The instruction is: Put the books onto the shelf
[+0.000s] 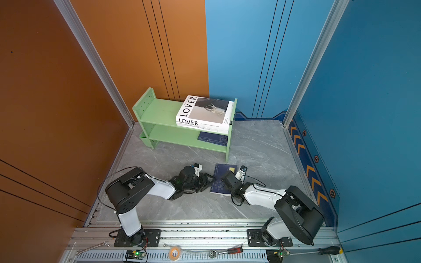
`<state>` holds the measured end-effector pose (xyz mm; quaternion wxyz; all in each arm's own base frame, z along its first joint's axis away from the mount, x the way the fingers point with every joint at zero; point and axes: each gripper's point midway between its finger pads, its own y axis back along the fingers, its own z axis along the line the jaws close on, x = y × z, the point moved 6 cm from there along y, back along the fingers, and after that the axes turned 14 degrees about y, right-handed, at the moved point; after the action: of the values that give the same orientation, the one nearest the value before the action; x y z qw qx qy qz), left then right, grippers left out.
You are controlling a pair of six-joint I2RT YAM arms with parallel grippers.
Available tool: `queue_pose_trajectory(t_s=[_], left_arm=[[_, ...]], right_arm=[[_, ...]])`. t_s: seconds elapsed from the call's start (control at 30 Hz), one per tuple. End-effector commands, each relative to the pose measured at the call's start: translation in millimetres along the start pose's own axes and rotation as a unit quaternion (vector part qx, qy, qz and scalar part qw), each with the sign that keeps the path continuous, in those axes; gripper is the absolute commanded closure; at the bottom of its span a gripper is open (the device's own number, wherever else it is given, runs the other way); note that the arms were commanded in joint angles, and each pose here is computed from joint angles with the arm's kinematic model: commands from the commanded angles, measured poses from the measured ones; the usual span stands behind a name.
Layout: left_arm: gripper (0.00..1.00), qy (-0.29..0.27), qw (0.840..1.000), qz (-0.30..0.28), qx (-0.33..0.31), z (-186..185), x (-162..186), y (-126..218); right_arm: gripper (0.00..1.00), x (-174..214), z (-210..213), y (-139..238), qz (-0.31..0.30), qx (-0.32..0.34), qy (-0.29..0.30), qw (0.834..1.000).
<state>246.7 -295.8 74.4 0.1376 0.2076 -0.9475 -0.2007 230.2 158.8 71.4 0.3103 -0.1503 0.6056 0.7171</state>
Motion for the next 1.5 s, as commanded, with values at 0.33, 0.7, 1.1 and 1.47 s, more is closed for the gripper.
queue_pose_trajectory(t_s=[0.33,0.7,1.1,1.47], left_arm=[[0.45,0.061,0.986,0.044,0.148,-23.0,13.0,12.7],[0.47,0.073,0.988,0.028,0.133,-9.1,12.5,18.9],[0.90,0.101,0.989,0.008,0.111,18.4,5.2,18.9],[0.96,0.066,0.988,-0.019,0.138,-11.2,-2.7,47.5]], right_arm=[[0.53,30.3,17.9,-4.2,0.071,-0.044,0.031,0.996],[0.53,33.5,24.2,-6.2,0.071,-0.049,0.039,0.996],[0.47,23.1,28.9,0.0,0.060,-0.061,0.028,0.996],[0.25,-13.8,31.9,30.2,0.018,-0.134,-0.023,0.991]])
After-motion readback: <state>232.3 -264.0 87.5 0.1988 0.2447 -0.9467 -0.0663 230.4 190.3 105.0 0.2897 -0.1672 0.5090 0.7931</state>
